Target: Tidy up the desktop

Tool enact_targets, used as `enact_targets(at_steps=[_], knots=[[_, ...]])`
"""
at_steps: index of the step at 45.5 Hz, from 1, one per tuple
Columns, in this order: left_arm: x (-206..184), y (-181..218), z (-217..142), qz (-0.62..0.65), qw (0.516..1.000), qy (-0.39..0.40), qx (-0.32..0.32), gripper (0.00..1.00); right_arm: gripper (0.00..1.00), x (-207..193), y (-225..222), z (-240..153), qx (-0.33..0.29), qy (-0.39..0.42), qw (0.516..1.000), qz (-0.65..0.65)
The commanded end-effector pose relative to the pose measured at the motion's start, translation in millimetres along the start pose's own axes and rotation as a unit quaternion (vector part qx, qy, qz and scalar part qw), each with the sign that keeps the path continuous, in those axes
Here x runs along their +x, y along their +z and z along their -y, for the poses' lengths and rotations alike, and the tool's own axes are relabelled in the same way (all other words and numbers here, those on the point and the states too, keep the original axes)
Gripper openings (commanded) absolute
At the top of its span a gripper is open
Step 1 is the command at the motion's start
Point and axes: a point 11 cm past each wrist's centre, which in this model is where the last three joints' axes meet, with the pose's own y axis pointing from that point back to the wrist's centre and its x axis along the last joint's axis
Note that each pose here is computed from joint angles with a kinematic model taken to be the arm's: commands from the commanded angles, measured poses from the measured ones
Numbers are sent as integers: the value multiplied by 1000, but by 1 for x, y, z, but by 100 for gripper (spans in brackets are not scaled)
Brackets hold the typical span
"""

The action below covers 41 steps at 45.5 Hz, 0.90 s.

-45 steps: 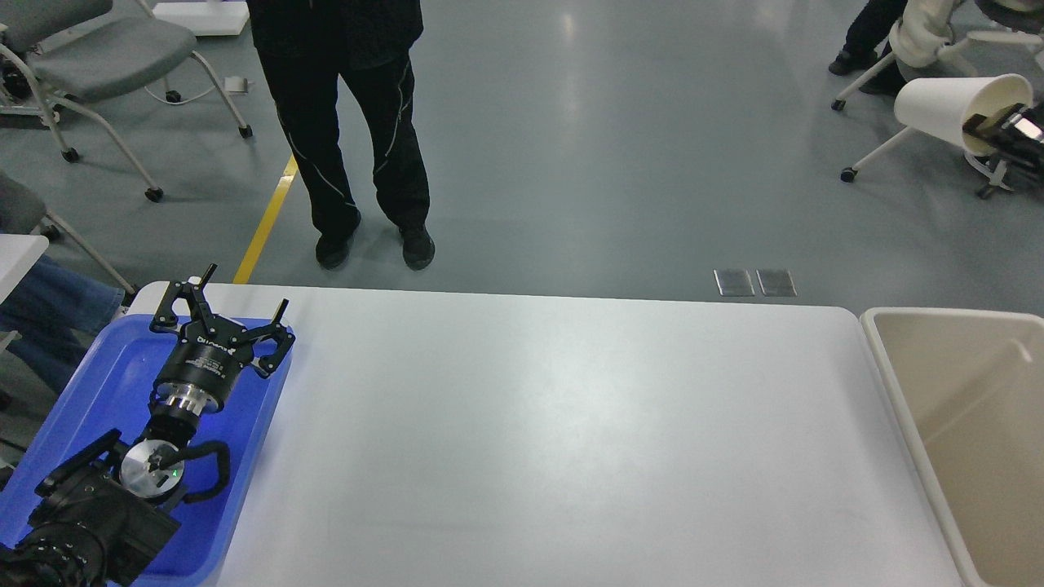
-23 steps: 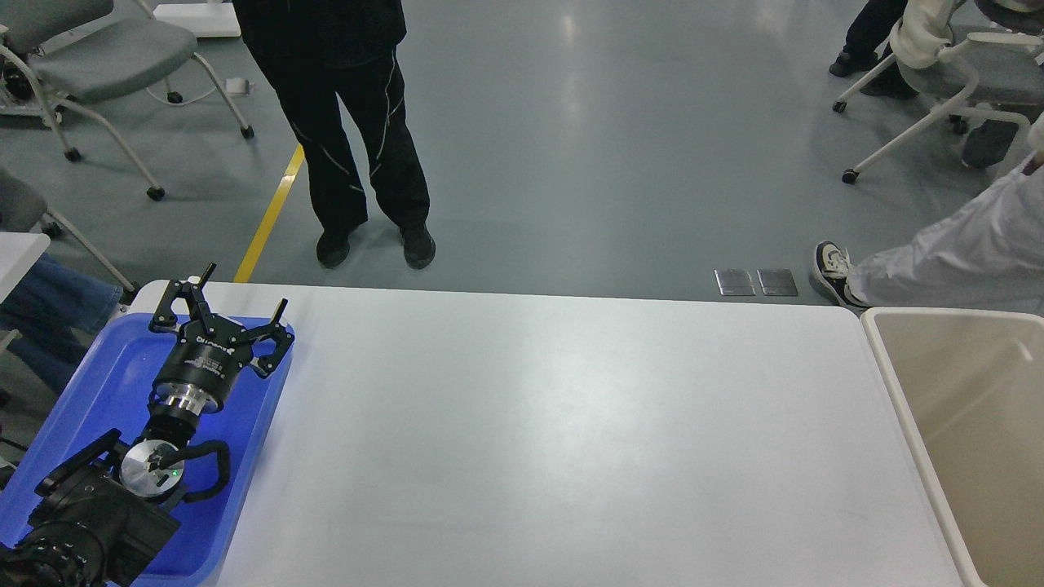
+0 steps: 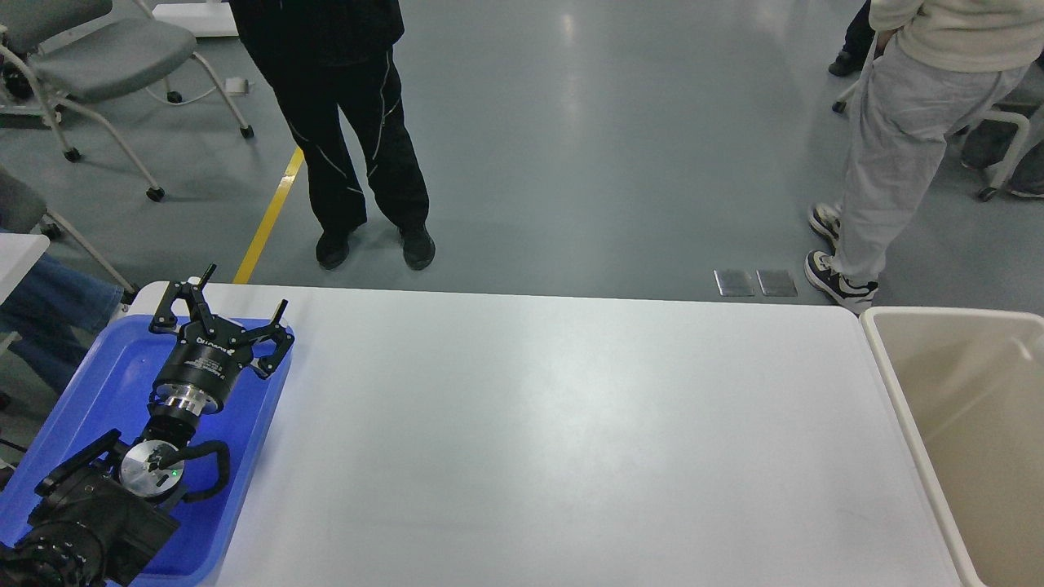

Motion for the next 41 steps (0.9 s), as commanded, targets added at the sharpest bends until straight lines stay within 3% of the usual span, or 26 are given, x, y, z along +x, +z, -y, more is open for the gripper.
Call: enact_targets(at_steps=[1, 9, 12, 14, 17, 24, 35, 41], knots=[[0, 0, 0, 0, 1000, 0, 0, 100, 0, -62, 18, -4, -21, -42, 999, 0], [0, 1, 0, 1, 1000, 0, -1, 100, 0, -65, 18, -4, -22, -45, 999, 2], [0, 1, 0, 1, 1000, 0, -1, 100, 7, -66, 18, -4, -24, -45, 999, 3], [0, 0, 0, 0, 1000, 0, 0, 100, 24, -65, 19, -4, -24, -44, 999, 1], [0, 0, 0, 0, 1000, 0, 0, 100, 68, -62, 19, -4, -24, -37, 999, 0], [0, 0, 0, 0, 1000, 0, 0, 100, 96, -58, 19, -4, -24, -26, 999, -3], [0, 0, 0, 1, 1000, 0, 0, 100, 99, -51, 6, -1, -12, -20, 1000, 6], [0, 0, 0, 0, 1000, 0, 0, 100, 100, -22, -23, 5, 16, -4, 999, 30]])
